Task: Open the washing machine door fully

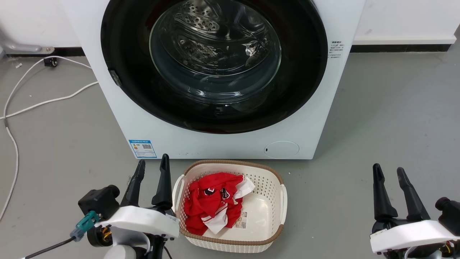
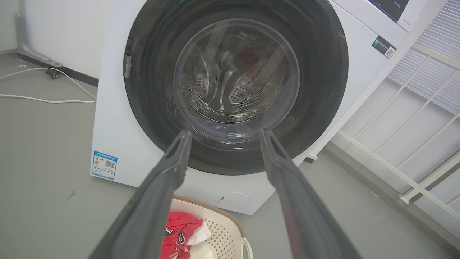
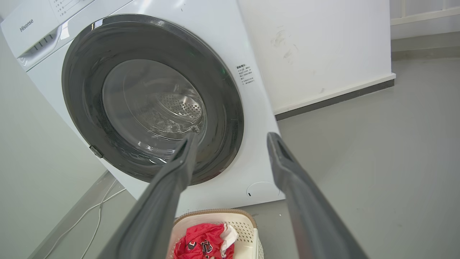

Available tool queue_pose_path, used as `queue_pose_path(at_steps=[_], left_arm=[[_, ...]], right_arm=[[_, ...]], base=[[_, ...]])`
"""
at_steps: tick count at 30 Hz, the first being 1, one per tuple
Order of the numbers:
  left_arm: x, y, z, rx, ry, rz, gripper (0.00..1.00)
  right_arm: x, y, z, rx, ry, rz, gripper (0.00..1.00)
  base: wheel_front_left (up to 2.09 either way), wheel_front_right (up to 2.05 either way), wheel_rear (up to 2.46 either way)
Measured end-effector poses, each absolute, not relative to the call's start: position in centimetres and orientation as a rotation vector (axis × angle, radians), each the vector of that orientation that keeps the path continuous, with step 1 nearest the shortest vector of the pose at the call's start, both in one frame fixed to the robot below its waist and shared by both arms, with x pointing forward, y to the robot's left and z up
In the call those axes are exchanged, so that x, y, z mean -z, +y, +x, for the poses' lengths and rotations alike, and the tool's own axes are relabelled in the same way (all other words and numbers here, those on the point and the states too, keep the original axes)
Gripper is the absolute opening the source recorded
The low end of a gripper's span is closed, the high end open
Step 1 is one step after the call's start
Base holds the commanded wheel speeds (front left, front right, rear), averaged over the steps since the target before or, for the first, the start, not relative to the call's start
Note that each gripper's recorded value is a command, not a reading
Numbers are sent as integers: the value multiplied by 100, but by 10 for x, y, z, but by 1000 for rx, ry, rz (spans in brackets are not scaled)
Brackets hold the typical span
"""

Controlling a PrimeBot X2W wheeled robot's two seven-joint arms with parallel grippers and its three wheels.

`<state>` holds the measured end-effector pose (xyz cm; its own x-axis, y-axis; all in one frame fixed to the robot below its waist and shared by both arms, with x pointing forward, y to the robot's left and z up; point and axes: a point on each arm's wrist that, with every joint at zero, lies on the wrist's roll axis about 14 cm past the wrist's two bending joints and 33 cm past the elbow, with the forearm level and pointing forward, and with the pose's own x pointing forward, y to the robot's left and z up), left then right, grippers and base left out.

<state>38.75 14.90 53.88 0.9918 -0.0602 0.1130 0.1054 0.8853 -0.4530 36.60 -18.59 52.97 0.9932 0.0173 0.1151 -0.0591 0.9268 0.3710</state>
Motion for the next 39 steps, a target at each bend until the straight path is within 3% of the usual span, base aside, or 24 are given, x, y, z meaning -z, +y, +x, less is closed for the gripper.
queue_pose_path(at_steps=[39], left_arm=[[-548,133,387,130,-181,-132,100]], right_arm=[[-533,-165,363,-117,-130,43,100]], base=[[0,0,0]])
